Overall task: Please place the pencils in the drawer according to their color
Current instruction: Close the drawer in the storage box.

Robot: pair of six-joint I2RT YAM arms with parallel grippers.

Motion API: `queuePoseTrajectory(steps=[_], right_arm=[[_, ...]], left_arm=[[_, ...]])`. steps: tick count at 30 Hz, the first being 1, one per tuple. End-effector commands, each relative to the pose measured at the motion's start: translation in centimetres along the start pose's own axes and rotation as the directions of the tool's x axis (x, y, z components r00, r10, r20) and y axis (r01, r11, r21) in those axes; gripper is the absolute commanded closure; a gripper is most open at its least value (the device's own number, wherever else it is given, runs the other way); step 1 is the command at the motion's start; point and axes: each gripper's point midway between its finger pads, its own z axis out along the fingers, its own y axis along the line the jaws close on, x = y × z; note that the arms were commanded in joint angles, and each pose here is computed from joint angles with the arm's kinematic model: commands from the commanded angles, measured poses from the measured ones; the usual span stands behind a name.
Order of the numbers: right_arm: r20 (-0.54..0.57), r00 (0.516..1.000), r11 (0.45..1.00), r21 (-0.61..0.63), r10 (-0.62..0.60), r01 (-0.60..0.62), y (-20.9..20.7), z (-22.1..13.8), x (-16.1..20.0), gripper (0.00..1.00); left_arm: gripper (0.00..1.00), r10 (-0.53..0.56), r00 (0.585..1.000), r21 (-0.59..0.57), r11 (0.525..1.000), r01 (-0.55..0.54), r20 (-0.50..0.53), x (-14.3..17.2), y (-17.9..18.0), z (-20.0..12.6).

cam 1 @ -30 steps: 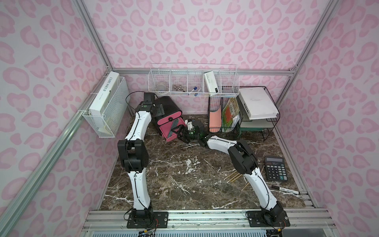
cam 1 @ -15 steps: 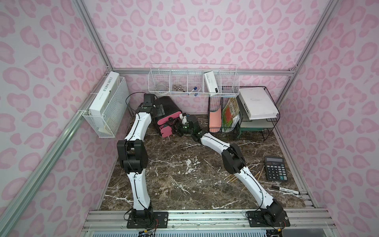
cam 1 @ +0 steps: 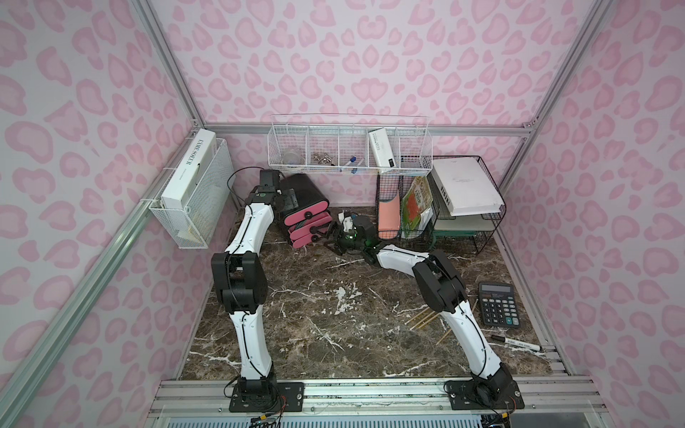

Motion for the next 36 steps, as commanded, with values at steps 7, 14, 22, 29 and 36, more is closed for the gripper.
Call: queuePoseTrajectory(steps=[7, 14, 22, 29, 36], right_arm=[[0.074, 0.997, 0.998, -0.07, 0.007, -0.002, 0.6, -0.4, -3.4, 0.69], [0.057, 0.997, 0.996, -0.079, 0.052, -0.047, -0.4, 1.8, -3.4, 1.0], [0.047, 0.997, 0.994, -0.093, 0.058, -0.054, -0.3, 4.5, -3.8, 1.0], [0.071, 0.992, 0.989, -0.112, 0.101, -0.092, -1.2, 5.7, -4.8, 1.0], [0.109, 0.989, 0.987, -0.134, 0.099, -0.084, -1.1, 5.5, -5.7, 1.0]], left_arm=[[0.12, 0.071, 0.953, -0.076, 0.992, -0.097, -0.296, 7.6, 2.5, -0.1], [0.13, 0.074, 0.949, -0.075, 0.992, -0.102, -0.306, 7.9, 2.5, -0.1], [0.13, 0.078, 0.941, -0.072, 0.992, -0.107, -0.329, 8.4, 2.6, -0.1], [0.14, 0.074, 0.935, -0.075, 0.992, -0.106, -0.347, 9.0, 2.7, 0.0], [0.14, 0.069, 0.932, -0.076, 0.992, -0.102, -0.355, 9.4, 2.8, 0.2]])
